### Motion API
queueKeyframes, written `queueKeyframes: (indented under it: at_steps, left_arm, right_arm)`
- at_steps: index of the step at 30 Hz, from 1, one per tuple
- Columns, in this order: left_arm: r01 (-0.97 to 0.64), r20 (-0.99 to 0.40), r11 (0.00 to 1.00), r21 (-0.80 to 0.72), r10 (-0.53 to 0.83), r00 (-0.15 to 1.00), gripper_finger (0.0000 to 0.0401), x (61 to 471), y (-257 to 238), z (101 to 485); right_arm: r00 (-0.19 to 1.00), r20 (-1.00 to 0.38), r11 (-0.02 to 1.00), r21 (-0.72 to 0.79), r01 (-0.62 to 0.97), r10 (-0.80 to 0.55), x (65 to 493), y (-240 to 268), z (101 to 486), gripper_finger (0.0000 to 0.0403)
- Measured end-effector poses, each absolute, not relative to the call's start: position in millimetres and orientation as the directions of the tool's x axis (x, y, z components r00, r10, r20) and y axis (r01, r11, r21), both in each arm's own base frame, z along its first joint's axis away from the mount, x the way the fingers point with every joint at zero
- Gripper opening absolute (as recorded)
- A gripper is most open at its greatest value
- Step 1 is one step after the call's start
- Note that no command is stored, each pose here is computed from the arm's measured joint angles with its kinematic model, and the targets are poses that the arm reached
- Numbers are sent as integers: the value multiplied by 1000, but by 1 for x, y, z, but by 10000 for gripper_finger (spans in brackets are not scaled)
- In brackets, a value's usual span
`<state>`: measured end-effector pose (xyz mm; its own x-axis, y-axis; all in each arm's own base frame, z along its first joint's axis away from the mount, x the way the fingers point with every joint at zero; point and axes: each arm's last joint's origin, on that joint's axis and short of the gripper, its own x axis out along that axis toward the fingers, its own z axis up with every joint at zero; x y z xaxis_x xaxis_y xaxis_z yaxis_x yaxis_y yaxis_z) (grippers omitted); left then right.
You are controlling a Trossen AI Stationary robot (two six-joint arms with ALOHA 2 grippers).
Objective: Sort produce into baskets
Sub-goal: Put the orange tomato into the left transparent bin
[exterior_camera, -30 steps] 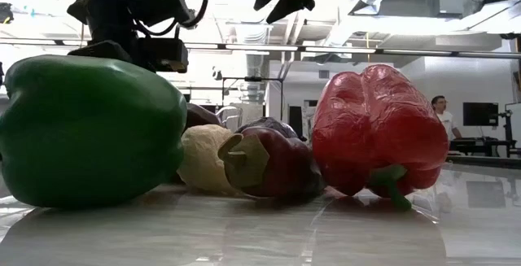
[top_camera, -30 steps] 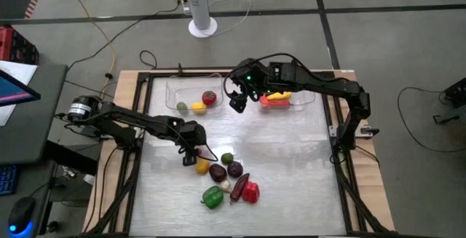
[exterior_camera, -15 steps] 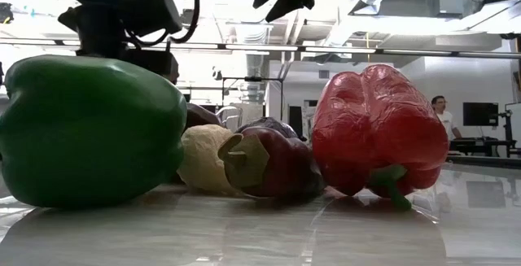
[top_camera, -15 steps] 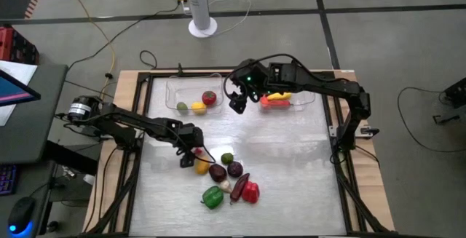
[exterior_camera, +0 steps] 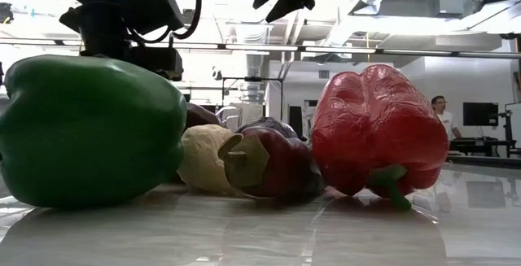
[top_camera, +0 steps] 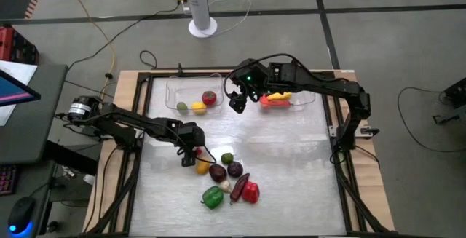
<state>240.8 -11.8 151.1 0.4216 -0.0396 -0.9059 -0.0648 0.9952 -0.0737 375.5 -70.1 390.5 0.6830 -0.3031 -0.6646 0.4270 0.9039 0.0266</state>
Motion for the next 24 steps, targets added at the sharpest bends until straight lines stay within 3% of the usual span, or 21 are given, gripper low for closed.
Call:
queueKeyframes:
  at_steps: [9,18,21,24]
  left_arm:
    - [-92,-907,992,-89,-42,419,95,241,-10,151]
    - [-131,-925,980,-152,-94,369,75,243,1,174]
    - [-135,-913,987,-85,-23,407,75,245,11,203]
    - [-210,-864,977,34,134,485,74,246,25,234]
  right_arm:
    - [686,-661,899,39,437,-304,376,-70,391,292]
    - [680,-667,892,52,450,-305,375,-70,390,292]
    - [676,-669,888,51,458,-310,374,-73,390,292]
    - [676,-668,886,53,460,-311,374,-74,391,292]
